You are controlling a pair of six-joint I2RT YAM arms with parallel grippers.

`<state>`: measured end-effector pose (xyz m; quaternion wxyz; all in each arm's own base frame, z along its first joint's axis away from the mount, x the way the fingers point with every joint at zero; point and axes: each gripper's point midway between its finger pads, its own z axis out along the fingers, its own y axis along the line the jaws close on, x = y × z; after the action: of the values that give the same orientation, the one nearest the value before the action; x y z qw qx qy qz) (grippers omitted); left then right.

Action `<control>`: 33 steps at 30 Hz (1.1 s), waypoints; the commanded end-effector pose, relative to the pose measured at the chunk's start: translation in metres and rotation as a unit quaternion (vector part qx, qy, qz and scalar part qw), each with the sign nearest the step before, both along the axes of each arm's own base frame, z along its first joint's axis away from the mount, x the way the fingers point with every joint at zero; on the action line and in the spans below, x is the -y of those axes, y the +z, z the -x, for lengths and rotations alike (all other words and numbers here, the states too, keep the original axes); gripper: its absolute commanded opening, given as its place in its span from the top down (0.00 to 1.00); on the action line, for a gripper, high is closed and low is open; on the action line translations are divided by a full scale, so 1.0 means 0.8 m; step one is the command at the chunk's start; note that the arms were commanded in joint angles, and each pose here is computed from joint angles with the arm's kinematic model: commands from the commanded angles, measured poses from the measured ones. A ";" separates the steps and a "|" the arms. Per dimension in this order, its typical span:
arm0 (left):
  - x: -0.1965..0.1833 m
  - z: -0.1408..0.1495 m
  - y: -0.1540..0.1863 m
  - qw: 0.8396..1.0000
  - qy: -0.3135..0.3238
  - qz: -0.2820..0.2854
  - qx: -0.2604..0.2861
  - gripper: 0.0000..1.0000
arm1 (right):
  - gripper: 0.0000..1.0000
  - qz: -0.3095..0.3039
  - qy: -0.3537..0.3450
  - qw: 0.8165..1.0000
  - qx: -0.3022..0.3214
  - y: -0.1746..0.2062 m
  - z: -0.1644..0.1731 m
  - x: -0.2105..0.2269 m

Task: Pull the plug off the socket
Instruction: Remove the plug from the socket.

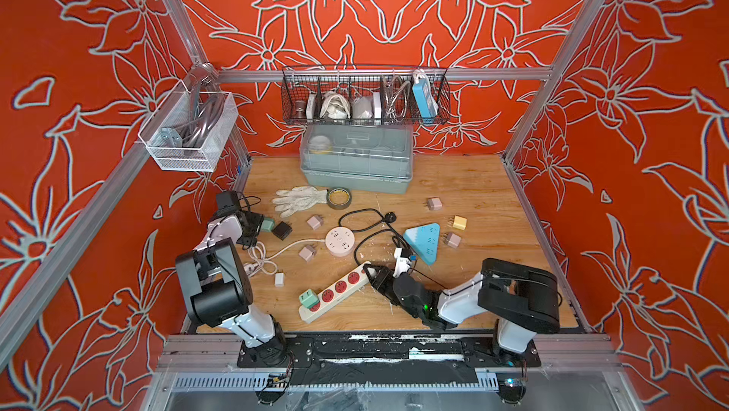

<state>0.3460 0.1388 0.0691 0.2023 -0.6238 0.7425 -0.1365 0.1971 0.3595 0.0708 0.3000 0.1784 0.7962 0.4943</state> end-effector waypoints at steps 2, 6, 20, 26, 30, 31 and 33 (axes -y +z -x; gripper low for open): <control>0.054 0.005 0.036 0.994 -0.104 0.000 -0.011 0.38 | 1.00 0.243 0.039 0.969 0.011 -0.101 0.018 0.061; 0.100 -0.007 0.080 0.969 -0.239 -0.050 0.022 0.39 | 1.00 0.241 0.037 0.970 0.012 -0.101 0.015 0.057; 0.287 0.048 0.166 0.682 -0.673 -0.249 0.140 0.48 | 1.00 0.240 0.005 0.971 0.017 -0.097 -0.001 0.079; 0.327 0.127 0.152 0.536 -0.786 -0.263 0.163 0.51 | 1.00 0.241 0.001 0.970 0.013 -0.102 -0.002 0.087; 0.324 0.177 0.134 0.467 -0.837 -0.257 0.128 0.51 | 1.00 0.241 0.004 0.971 0.011 -0.104 -0.001 0.087; 0.319 0.190 0.125 0.453 -0.848 -0.253 0.106 0.51 | 1.00 0.241 0.005 0.970 0.010 -0.105 0.000 0.087; 0.311 0.220 0.107 0.424 -0.874 -0.230 0.060 0.50 | 1.00 0.240 0.008 0.971 0.009 -0.106 0.000 0.086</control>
<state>0.2111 -0.1246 0.1790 0.2452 0.3743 0.8857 -0.1233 0.2069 0.3498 0.0727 0.3133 0.1821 0.7919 0.4914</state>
